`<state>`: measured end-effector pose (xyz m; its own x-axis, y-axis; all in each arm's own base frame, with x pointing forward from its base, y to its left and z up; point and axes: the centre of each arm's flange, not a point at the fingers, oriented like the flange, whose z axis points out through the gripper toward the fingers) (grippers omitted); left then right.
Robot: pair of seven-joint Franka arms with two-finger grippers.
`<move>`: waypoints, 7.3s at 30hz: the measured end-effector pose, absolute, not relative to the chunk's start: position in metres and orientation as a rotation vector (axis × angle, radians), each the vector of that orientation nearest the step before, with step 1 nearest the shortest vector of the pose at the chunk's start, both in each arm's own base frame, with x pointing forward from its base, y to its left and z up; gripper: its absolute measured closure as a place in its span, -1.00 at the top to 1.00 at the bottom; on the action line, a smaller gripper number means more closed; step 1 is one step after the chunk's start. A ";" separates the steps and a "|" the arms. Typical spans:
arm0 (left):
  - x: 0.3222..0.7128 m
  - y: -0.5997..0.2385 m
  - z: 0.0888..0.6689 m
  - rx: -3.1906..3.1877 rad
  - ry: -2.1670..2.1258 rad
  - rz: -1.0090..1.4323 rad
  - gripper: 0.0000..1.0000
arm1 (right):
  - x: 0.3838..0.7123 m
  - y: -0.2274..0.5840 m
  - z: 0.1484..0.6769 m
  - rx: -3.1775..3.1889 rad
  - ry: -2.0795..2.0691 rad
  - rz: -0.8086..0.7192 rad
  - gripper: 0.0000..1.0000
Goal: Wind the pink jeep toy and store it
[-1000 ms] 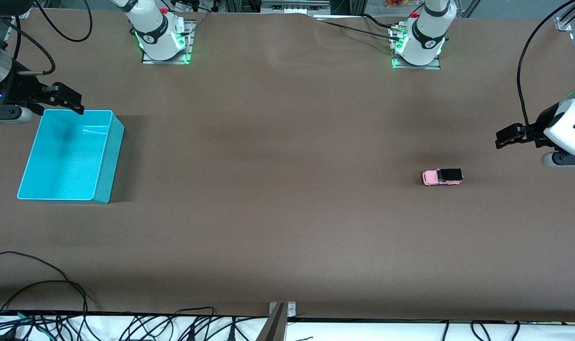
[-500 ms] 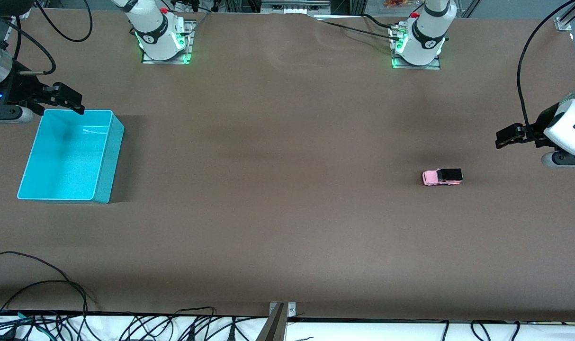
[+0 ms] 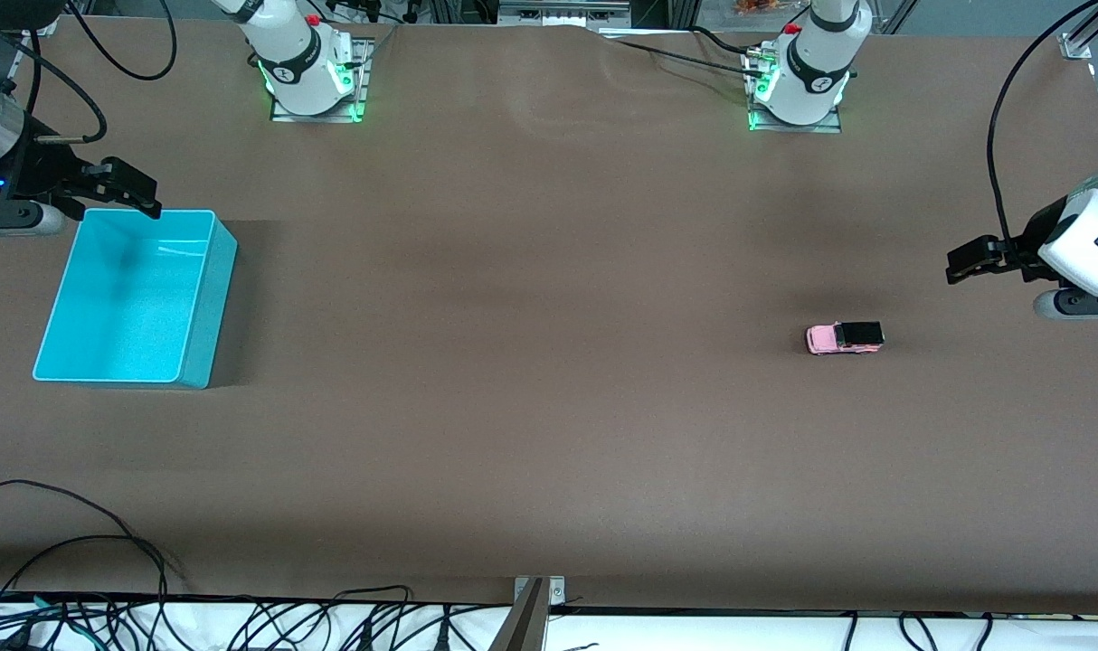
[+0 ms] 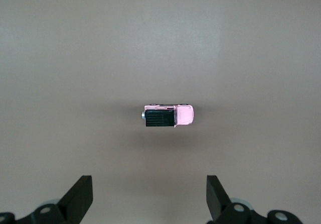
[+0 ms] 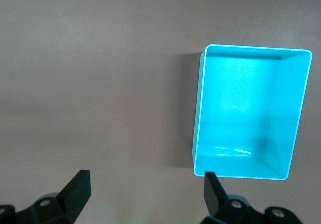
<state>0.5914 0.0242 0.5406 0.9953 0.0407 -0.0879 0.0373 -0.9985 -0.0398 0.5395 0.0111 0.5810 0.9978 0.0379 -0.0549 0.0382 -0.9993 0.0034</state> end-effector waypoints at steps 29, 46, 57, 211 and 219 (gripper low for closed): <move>0.591 0.024 0.541 -3.100 -0.060 0.138 1.00 | 0.539 0.011 0.581 3.135 0.060 -0.086 1.00; 0.591 0.024 0.541 -3.100 -0.060 0.138 1.00 | 0.539 0.011 0.581 3.135 0.060 -0.087 1.00; 0.592 0.022 0.541 -3.100 -0.054 0.138 1.00 | 0.539 0.011 0.581 3.135 0.060 -0.087 1.00; 0.556 0.031 0.196 -2.150 -2.264 0.084 0.01 | 0.539 0.009 0.581 3.135 0.053 -0.087 1.00; 0.564 0.028 0.211 -2.176 -2.278 0.041 0.01 | 0.539 0.009 0.581 3.135 0.053 -0.086 1.00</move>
<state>0.5644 0.0276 0.2115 -0.0458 0.9987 -0.0244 0.9989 0.0455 -0.0124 0.5394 0.0087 0.5813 0.9979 0.0338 -0.0550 0.0340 -0.9994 0.0037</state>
